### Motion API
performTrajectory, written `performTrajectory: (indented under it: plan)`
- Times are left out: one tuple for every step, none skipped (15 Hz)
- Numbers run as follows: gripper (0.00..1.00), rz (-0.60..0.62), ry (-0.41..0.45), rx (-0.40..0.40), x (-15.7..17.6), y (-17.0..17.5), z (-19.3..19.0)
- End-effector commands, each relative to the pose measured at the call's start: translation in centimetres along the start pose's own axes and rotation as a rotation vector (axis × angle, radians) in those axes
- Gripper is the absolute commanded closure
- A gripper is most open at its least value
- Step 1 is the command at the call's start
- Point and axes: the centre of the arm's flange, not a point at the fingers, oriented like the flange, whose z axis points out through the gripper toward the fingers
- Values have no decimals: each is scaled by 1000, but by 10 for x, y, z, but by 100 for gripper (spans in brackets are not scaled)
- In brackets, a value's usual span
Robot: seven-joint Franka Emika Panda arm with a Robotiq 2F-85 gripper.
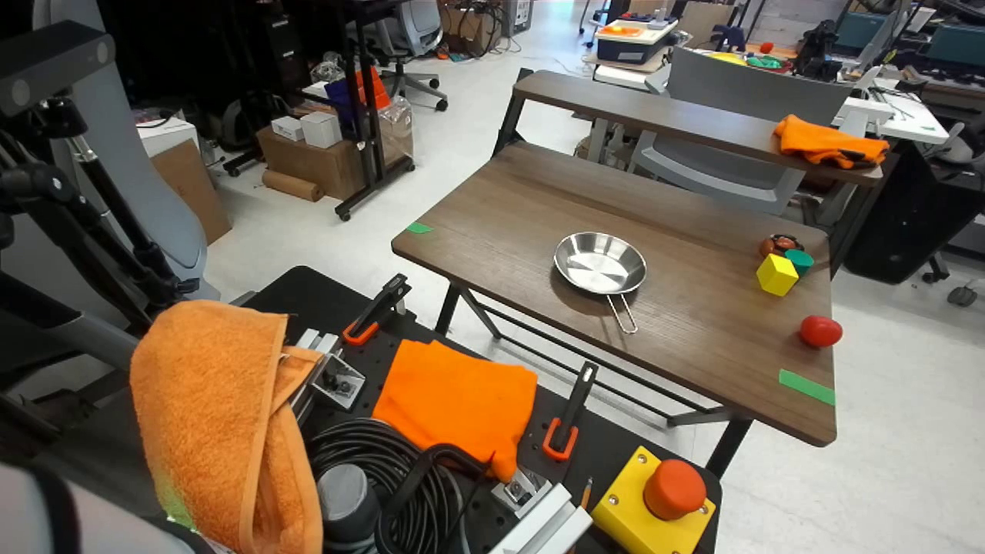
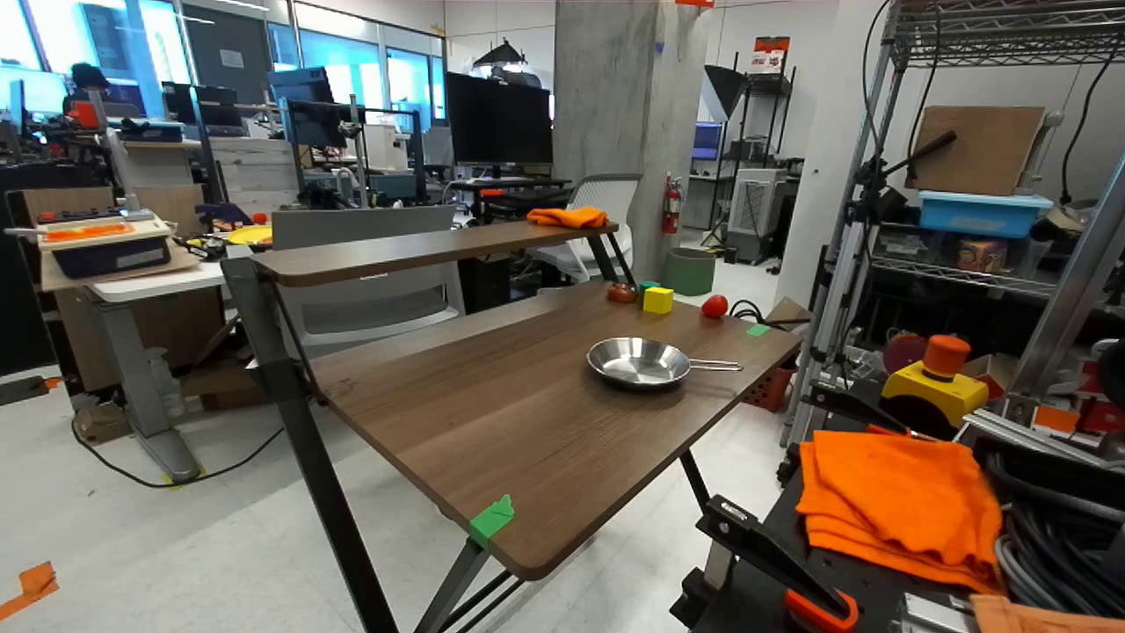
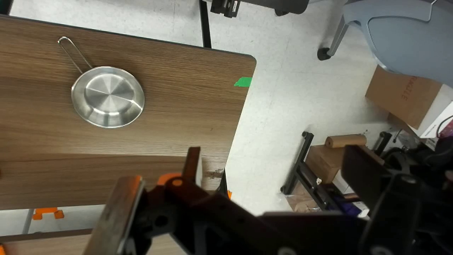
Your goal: Put the yellow block on the silver pan then remove it from the pan
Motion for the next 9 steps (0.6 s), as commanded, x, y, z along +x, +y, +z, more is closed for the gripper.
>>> performTrajectory:
  plan:
    - [0, 0, 0, 0, 0, 0, 0]
    - [0, -12, 25, -28, 0, 1, -2]
    - [0, 1, 76, -70, 3, 4, -7]
    - [0, 30, 133, -105, 8, 9, -12]
    - [0, 86, 171, -120, 17, 20, -21]
    - [0, 141, 200, -127, 24, 33, -29]
    - [0, 192, 226, -136, 27, 44, -36]
    - [0, 247, 249, -145, 30, 56, -43]
    - [0, 294, 279, -163, 32, 66, -49]
